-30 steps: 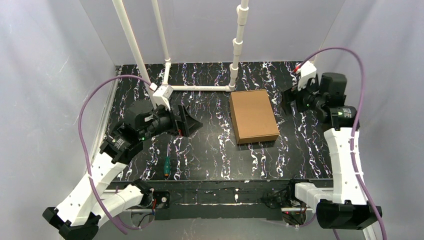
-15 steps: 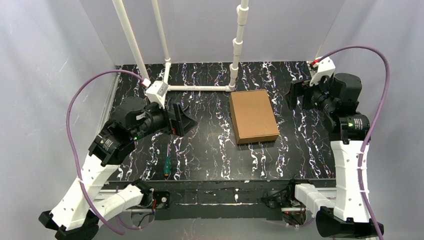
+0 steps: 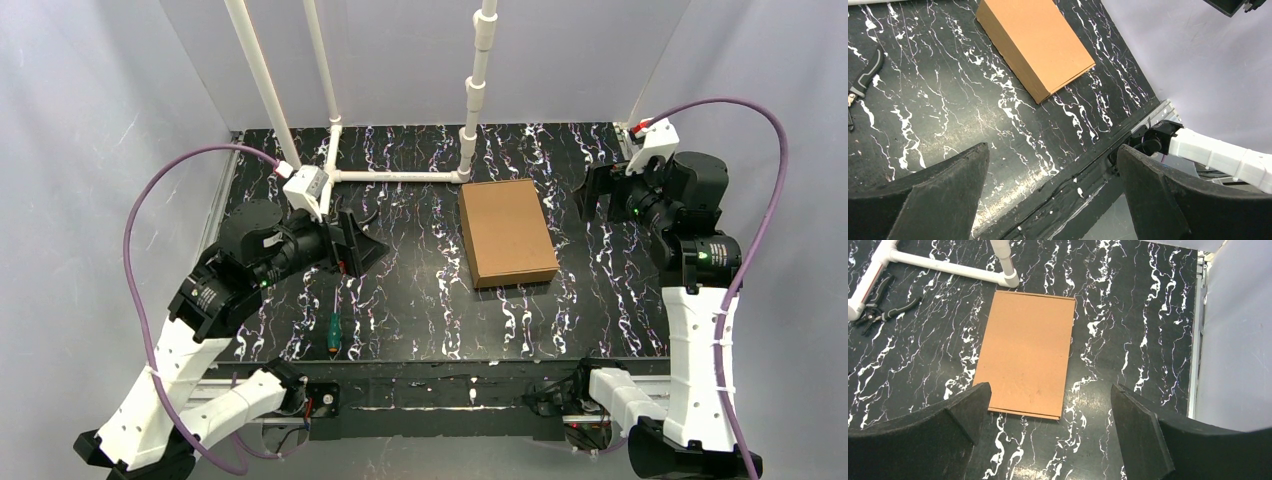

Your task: Fold the paper box

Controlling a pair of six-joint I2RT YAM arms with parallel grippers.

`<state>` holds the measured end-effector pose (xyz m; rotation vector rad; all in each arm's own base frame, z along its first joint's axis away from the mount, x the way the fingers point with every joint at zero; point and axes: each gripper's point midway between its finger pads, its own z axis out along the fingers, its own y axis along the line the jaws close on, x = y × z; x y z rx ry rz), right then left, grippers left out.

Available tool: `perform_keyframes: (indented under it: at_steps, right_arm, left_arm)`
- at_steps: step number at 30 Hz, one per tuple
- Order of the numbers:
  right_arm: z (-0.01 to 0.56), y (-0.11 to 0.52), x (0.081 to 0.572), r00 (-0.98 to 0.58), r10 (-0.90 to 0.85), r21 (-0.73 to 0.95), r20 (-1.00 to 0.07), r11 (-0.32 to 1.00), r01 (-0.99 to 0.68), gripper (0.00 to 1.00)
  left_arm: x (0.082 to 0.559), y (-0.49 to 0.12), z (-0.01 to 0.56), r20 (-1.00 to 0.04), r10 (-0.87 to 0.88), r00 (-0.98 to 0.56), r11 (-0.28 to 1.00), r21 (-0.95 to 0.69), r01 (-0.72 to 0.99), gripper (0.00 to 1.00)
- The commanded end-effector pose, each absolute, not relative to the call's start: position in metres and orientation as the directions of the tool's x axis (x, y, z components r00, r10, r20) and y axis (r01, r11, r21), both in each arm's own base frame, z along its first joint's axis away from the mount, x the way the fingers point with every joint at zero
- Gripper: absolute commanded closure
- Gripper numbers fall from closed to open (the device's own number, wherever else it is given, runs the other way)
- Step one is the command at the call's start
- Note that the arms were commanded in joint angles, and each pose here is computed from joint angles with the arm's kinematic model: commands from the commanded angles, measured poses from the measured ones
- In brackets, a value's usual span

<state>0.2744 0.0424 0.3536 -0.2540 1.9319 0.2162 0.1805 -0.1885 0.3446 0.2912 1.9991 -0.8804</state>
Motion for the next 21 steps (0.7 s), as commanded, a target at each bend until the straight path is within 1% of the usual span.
perform_keyframes:
  at_steps: [1,21]
  right_arm:
    - [0.3664,0.0437,0.2738,-0.311,-0.045,0.046,-0.949,0.959,-0.28,0.02]
    - [0.3617,0.0412,0.2737,-0.314,-0.029,0.058,-0.949,0.963,-0.265,0.02]
  left_arm:
    - [0.1806,-0.1807,0.3446,-0.83,-0.13,-0.543,0.737,-0.448,0.507,0.02]
    - [0.1802,-0.1753,0.3395,-0.836,-0.125,-0.535,0.753,-0.431,0.498,0.02]
